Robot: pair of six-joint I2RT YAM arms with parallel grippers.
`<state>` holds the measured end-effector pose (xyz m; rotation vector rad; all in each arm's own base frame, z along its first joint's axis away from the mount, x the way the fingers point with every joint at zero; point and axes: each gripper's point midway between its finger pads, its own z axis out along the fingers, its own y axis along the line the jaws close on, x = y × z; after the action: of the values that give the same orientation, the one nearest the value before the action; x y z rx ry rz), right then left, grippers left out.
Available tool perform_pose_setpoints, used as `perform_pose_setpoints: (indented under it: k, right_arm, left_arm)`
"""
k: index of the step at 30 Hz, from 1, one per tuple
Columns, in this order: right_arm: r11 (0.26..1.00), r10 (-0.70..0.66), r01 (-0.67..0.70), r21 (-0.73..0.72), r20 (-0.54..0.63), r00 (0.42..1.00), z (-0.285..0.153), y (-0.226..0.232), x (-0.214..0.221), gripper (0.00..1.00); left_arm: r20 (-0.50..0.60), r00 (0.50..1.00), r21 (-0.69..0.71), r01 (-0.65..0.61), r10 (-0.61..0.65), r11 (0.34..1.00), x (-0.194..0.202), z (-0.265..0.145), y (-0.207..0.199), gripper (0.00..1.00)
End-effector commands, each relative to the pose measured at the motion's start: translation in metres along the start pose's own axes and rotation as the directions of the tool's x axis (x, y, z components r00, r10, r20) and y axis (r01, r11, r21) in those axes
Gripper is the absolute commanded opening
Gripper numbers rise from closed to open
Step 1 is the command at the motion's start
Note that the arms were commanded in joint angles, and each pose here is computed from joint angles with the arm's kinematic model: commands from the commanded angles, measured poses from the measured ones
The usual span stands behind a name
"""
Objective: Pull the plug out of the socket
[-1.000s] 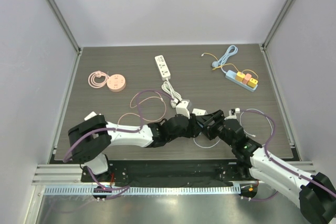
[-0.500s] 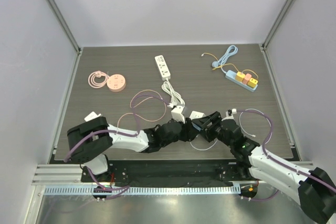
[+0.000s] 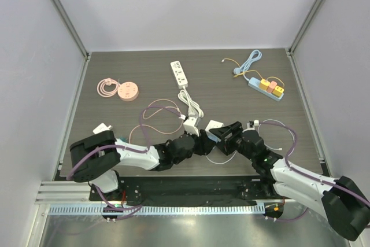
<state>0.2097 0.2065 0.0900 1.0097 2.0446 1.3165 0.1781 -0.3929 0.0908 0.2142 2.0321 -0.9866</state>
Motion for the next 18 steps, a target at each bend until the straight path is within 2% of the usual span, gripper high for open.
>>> perform_pose_setpoints:
  k: [1, 7, 9, 13, 18]
  right_arm:
    - [0.985, 0.132, -0.087, -0.151, 0.318, 0.939, 0.004, 0.033, -0.070, 0.01]
    - [0.954, 0.266, -0.207, -0.217, 0.293, 0.919, 0.008, 0.029, -0.073, 0.01]
    - [0.948, 0.275, -0.210, -0.241, 0.282, 0.919, 0.008, 0.035, -0.073, 0.01]
    - [0.966, 0.217, -0.156, -0.204, 0.323, 0.921, 0.008, 0.037, -0.081, 0.01]
    - [0.991, 0.067, -0.021, -0.134, 0.352, 0.933, 0.013, 0.040, -0.088, 0.01]
  left_arm:
    - [-0.105, 0.991, -0.022, -0.083, 0.081, 0.996, 0.036, -0.016, 0.015, 0.00]
    - [-0.095, 0.992, -0.037, -0.093, 0.089, 0.995, 0.039, -0.019, 0.023, 0.00]
    - [-0.099, 0.991, -0.045, -0.096, 0.091, 0.994, 0.041, -0.020, 0.026, 0.00]
    - [-0.117, 0.989, -0.043, -0.096, 0.091, 0.994, 0.049, -0.020, 0.030, 0.00]
    - [-0.125, 0.990, -0.055, -0.080, 0.073, 0.995, 0.058, -0.022, 0.039, 0.00]
